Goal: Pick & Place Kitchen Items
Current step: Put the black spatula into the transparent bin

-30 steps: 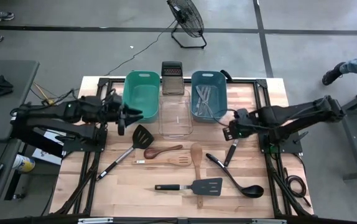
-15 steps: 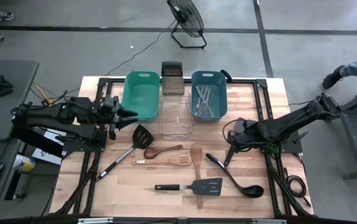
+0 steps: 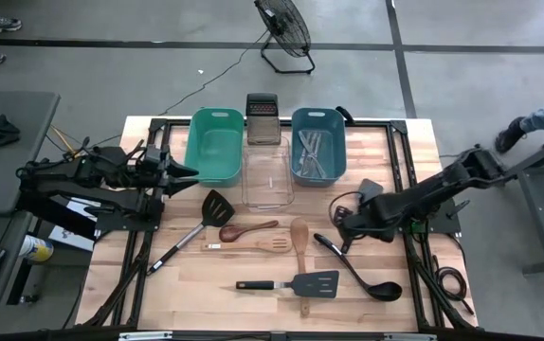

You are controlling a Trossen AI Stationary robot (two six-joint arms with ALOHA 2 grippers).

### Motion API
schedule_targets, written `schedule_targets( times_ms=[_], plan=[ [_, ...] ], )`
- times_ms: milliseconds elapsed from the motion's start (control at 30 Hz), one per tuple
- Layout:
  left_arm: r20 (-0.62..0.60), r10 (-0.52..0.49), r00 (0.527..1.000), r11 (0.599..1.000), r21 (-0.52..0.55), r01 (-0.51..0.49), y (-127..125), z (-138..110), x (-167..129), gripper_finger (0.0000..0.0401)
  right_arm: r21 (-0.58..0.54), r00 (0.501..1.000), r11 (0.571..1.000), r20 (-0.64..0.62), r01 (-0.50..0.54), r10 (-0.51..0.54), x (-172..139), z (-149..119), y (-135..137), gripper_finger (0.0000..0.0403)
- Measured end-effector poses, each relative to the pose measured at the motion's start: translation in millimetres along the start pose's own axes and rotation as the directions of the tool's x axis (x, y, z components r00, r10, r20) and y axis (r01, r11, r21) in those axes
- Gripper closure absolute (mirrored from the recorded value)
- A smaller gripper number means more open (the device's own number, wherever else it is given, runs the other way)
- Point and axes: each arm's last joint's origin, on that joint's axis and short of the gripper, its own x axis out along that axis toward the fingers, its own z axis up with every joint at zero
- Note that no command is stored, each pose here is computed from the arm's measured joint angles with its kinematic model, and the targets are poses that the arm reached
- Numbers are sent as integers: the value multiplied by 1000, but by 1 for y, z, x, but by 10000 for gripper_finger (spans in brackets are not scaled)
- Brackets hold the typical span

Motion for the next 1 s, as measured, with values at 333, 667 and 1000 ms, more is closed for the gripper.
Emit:
schedule_targets(
  times_ms=[333, 667, 1000],
  plan=[
    [-17, -38, 999, 999, -6, 38, -1, -1, 0, 274, 69, 999, 996, -11, 54, -54, 31, -15, 11, 145],
    [-47, -53, 998, 999, -3, 52, -1, -3, 0, 274, 101, 994, 988, -17, 113, -112, 38, -15, 11, 190],
    [-73, -49, 996, 999, 0, 49, 0, -5, 0, 274, 97, 988, 984, -40, 150, -147, 38, -15, 9, 269]
  ],
)
